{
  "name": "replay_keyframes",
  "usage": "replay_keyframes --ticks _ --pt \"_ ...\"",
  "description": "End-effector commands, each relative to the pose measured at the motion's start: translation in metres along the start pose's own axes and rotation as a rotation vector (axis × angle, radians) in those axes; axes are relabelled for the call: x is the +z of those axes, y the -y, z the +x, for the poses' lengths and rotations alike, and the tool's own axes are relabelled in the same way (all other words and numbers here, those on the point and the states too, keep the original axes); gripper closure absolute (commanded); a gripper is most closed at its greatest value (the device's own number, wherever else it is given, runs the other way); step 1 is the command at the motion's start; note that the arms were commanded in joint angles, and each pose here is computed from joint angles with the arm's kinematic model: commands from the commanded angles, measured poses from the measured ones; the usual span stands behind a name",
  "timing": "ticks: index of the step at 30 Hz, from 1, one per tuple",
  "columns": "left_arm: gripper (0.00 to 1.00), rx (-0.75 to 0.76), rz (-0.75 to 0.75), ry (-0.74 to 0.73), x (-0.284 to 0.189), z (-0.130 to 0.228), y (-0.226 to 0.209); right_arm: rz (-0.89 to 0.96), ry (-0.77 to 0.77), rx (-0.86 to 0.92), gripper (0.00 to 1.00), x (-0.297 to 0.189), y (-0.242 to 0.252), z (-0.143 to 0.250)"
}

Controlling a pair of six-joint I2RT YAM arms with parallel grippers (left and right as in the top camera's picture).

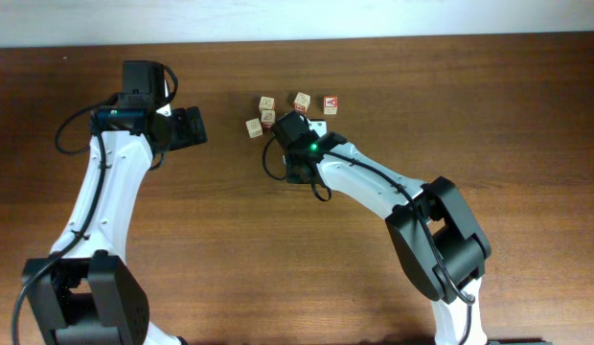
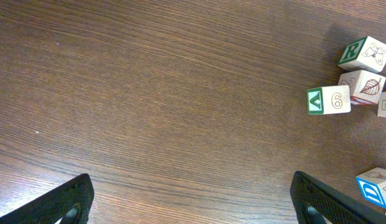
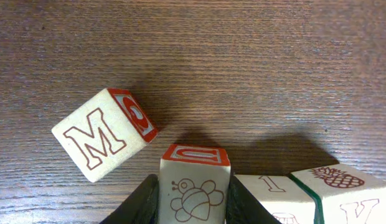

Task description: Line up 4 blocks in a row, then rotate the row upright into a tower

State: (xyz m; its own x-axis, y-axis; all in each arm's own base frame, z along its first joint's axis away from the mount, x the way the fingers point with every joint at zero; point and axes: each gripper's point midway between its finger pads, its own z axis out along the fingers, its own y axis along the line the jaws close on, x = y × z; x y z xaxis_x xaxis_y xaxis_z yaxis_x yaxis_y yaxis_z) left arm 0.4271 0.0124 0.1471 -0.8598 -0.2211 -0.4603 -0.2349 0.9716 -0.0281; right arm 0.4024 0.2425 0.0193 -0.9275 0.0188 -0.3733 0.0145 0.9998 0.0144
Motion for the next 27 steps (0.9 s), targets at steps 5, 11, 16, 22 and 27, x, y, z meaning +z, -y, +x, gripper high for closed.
replay_keyframes --ticks 5,11,16,22,27 --pt "0.01 -0.013 -0.006 0.013 -0.001 -0.005 -0.001 -0.075 0.091 -0.007 0.55 -0.044 -0.009 -0.034" --pt "0.01 -0.013 -0.006 0.013 -0.001 -0.005 -0.001 -0.199 0.256 -0.216 0.58 -0.012 -0.053 -0.072" --pt "0.01 -0.013 -0.006 0.013 -0.001 -0.005 -0.001 -0.206 0.198 -0.189 0.79 0.012 -0.055 -0.057" --pt "0.01 -0.013 -0.006 0.013 -0.001 -0.005 -0.001 -0.142 0.081 -0.086 0.91 0.018 -0.037 -0.032" --pt "0.01 -0.013 -0.006 0.013 -0.001 -0.005 -0.001 -0.186 0.216 -0.157 0.78 -0.054 -0.048 -0.09"
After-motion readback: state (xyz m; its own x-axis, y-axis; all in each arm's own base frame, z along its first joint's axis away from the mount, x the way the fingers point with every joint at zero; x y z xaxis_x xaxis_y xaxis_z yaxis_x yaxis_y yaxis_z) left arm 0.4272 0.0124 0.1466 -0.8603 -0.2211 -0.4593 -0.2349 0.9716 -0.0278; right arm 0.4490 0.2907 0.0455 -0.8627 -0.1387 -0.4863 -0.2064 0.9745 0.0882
